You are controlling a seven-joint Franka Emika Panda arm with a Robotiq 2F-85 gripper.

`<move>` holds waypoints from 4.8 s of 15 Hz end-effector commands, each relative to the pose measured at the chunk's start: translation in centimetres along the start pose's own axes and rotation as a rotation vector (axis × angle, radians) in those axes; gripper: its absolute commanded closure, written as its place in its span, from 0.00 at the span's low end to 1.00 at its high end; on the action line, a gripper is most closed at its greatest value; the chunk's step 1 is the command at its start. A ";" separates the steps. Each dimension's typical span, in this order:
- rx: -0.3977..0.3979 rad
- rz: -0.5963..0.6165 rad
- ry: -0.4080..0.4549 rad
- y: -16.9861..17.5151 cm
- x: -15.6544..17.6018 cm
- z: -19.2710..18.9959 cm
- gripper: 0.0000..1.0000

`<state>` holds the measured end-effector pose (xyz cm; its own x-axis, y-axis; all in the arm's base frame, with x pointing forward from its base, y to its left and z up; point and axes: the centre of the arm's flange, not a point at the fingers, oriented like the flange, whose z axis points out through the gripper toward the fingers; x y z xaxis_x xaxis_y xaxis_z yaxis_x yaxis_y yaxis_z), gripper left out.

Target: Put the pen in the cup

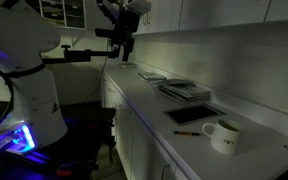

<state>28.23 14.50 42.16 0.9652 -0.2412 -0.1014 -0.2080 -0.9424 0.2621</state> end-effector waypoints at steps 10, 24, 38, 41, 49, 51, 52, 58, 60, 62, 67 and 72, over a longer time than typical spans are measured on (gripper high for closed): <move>0.130 -0.117 0.084 -1.7 8.0 3.1 0.00; 0.193 -0.265 -0.115 -11.2 27.1 20.3 0.00; 0.196 -0.232 -0.171 -10.4 31.0 25.3 0.64; 0.195 -0.227 -0.162 -10.3 30.9 25.3 0.87; 0.376 -0.185 -0.246 -9.1 30.4 23.3 0.95; 0.471 -0.162 -0.310 -8.2 30.0 21.8 0.95; 0.520 -0.165 -0.343 -7.6 30.0 20.9 0.95; 0.786 -0.047 -0.540 -4.0 29.6 16.2 0.95; 0.852 0.009 -0.538 -3.3 30.0 15.6 0.95; 0.880 0.075 -0.511 -2.6 30.8 15.2 0.95; 0.972 0.258 -0.496 -0.5 33.2 14.2 0.95; 0.995 0.489 -0.517 1.5 35.5 14.3 0.95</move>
<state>59.12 1.52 25.15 0.6979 -0.3895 -0.6011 -0.7066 -0.5114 -0.4890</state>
